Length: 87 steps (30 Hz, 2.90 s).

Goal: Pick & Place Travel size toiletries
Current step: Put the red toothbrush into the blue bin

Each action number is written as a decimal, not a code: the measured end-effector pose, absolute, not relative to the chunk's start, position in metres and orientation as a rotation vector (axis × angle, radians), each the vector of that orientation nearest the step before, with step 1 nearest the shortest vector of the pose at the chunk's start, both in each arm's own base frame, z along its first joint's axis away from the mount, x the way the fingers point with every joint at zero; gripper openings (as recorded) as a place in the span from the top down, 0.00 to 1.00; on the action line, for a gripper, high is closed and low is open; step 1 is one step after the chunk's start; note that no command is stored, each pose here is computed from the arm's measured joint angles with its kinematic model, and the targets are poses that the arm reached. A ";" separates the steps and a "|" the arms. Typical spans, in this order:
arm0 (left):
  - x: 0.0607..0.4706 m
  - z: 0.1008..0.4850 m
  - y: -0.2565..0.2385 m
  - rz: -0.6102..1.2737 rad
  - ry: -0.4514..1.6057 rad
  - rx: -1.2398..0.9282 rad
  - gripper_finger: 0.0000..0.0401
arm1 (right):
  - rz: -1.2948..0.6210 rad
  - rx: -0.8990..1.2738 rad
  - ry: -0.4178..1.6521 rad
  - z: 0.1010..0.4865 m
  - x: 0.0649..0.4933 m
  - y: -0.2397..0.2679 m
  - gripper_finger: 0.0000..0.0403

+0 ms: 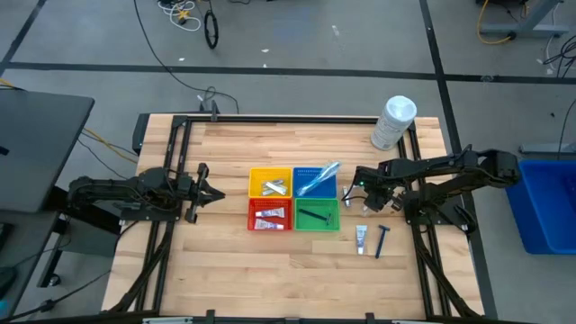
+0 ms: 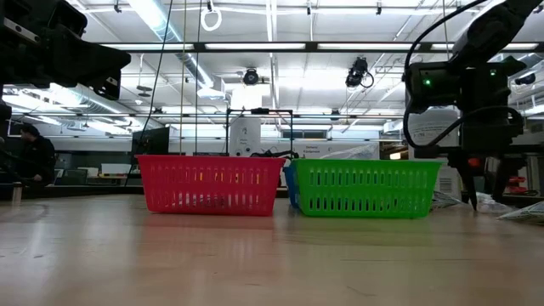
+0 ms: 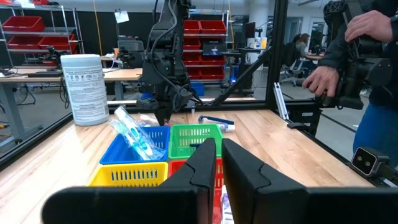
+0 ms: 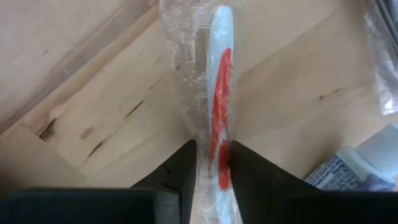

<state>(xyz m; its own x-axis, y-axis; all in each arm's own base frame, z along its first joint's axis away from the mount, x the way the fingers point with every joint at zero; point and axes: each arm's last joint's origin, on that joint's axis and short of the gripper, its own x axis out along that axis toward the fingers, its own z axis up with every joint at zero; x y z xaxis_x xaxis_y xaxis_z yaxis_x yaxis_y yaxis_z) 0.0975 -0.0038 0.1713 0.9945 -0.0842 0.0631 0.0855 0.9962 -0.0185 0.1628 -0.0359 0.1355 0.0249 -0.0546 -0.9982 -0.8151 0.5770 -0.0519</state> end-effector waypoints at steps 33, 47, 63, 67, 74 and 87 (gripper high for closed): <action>0.098 0.171 -0.004 -0.085 -0.063 -0.021 0.92 | 0.731 -0.770 1.491 0.143 0.157 -0.035 0.89; 0.098 0.171 -0.004 -0.085 -0.063 -0.021 0.92 | 0.731 -0.770 1.491 0.147 0.154 -0.034 0.90; 0.098 0.171 -0.004 -0.085 -0.063 -0.021 0.92 | 0.501 -0.727 1.291 0.200 0.155 -0.033 0.90; 0.097 0.171 -0.004 -0.085 -0.063 -0.021 0.92 | 0.477 -0.729 1.266 0.206 0.153 -0.033 0.90; 0.098 0.171 -0.004 -0.085 -0.063 -0.021 0.92 | 0.472 -0.732 1.257 0.207 0.152 -0.033 0.90; 0.097 0.171 -0.004 -0.085 -0.063 -0.021 0.92 | 0.265 -0.704 1.037 0.277 0.174 -0.037 0.90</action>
<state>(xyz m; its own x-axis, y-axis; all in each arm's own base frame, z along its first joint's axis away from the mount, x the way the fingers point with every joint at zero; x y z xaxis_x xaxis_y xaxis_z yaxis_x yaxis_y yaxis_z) 0.0975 -0.0038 0.1715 0.9944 -0.0842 0.0637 0.0855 0.9962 -0.0185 0.1744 -0.0374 0.2771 0.5013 -0.1200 -0.8569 -0.5160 0.7535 -0.4074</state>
